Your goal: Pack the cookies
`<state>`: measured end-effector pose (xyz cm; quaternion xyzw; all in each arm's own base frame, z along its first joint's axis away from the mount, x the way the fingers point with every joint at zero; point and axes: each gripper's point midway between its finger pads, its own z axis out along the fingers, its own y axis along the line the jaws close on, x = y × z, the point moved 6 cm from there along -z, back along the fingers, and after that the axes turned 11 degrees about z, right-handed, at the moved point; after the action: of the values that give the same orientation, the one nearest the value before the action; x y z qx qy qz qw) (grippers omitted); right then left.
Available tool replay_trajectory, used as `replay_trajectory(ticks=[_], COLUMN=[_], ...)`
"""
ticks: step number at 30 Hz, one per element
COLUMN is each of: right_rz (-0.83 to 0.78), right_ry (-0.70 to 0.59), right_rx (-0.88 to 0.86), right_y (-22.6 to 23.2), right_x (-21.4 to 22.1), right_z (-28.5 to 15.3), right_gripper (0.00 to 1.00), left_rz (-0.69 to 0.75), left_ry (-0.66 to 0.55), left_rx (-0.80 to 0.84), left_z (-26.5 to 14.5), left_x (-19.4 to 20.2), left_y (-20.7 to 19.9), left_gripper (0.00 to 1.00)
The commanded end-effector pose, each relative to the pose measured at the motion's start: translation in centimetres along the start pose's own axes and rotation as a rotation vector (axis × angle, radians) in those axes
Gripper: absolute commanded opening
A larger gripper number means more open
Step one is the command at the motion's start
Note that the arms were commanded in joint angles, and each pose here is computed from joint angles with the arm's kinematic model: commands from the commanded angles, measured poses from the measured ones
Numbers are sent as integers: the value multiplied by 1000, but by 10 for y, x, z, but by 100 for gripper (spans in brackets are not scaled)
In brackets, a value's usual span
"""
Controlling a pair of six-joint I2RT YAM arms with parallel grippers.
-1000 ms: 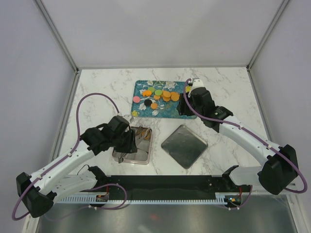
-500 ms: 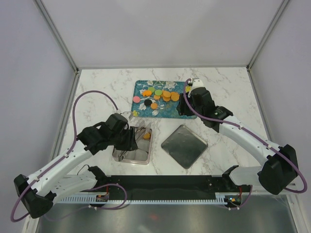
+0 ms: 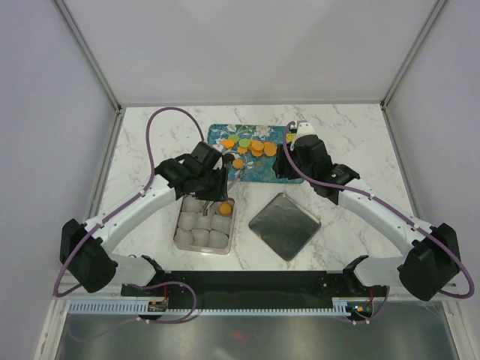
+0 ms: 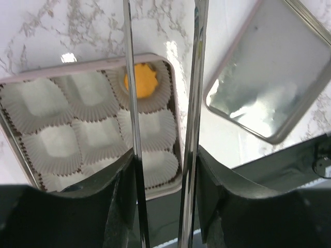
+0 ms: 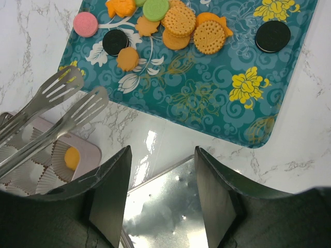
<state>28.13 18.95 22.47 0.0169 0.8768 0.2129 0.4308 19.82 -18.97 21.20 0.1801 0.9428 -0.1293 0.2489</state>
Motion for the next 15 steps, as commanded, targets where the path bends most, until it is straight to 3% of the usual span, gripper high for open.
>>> replay_trajectory(ticks=[1,15], right_rz=[0,-5], right_ry=[-60,-59], right_rx=[-33,-36], right_y=[6,5], right_x=[-13,-12], right_z=[-8,-10], right_gripper=[60,60], left_rz=[43,23], left_ry=[-85,-11], left_rx=[4,28], left_z=[7,59], left_x=[-34,-50], left_y=[6,22], left_gripper=[52,52])
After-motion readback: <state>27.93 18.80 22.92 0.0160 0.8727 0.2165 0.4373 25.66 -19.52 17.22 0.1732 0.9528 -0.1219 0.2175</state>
